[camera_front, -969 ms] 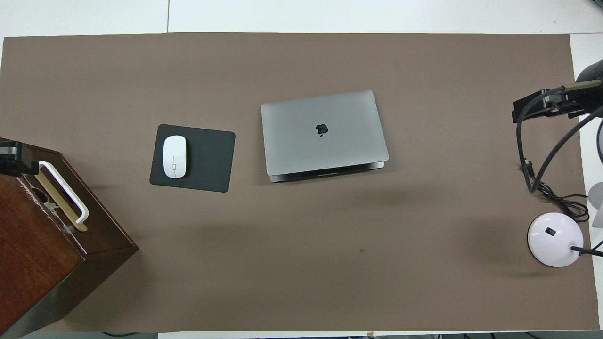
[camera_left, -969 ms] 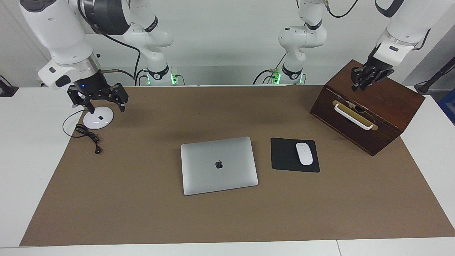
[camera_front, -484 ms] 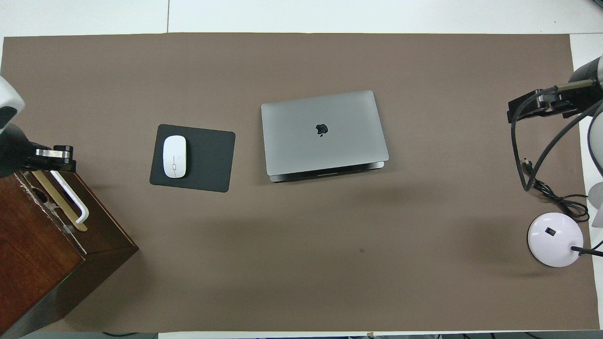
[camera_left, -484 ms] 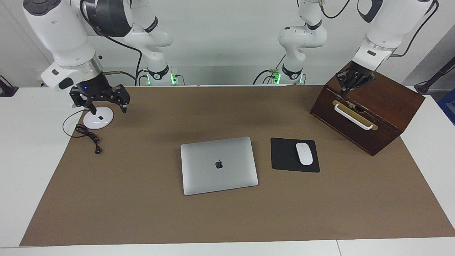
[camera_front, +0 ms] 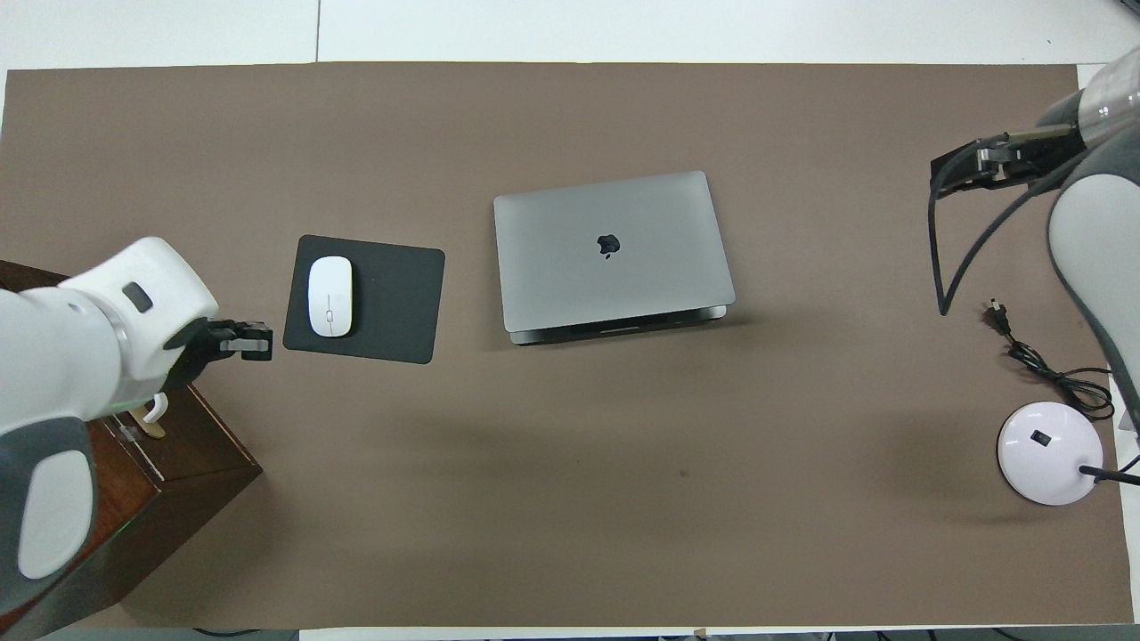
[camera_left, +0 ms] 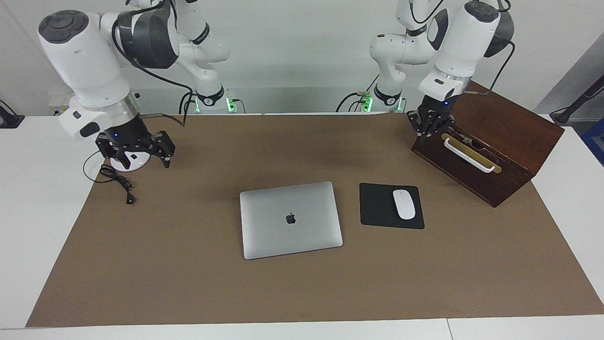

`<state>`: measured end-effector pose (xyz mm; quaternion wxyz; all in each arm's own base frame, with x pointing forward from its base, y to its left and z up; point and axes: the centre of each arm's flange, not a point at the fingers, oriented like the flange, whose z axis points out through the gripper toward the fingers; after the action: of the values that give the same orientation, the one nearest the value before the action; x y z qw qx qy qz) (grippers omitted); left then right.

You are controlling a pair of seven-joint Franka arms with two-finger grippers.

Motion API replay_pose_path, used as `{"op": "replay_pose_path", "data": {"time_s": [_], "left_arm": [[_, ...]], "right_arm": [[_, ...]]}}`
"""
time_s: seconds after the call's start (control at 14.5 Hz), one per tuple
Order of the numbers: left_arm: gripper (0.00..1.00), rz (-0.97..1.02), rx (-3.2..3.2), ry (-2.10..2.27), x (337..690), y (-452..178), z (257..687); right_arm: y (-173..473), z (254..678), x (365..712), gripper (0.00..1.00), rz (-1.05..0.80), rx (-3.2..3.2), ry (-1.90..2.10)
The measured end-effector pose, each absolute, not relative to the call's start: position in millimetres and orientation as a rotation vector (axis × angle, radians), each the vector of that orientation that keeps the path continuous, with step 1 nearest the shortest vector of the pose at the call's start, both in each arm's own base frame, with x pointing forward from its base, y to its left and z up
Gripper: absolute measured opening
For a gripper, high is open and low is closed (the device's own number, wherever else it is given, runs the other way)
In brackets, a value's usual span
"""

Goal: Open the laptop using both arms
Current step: 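Reach the right gripper to the laptop lid while the left gripper advances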

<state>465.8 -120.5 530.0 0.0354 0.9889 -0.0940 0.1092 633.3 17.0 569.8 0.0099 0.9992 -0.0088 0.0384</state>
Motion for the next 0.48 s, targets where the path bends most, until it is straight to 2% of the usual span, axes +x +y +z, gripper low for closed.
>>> {"op": "replay_pose_path", "data": {"time_s": [0.28,0.48], "left_arm": [[0.01,0.497,2.977,-0.39,433,-148,494],[0.01,0.611,2.929,-0.436,417,-160,469]], "right_arm": [[75,514,664,1.0,0.199,3.134,-0.232],[108,494,680,1.0,0.323,3.144,-0.436]]}}
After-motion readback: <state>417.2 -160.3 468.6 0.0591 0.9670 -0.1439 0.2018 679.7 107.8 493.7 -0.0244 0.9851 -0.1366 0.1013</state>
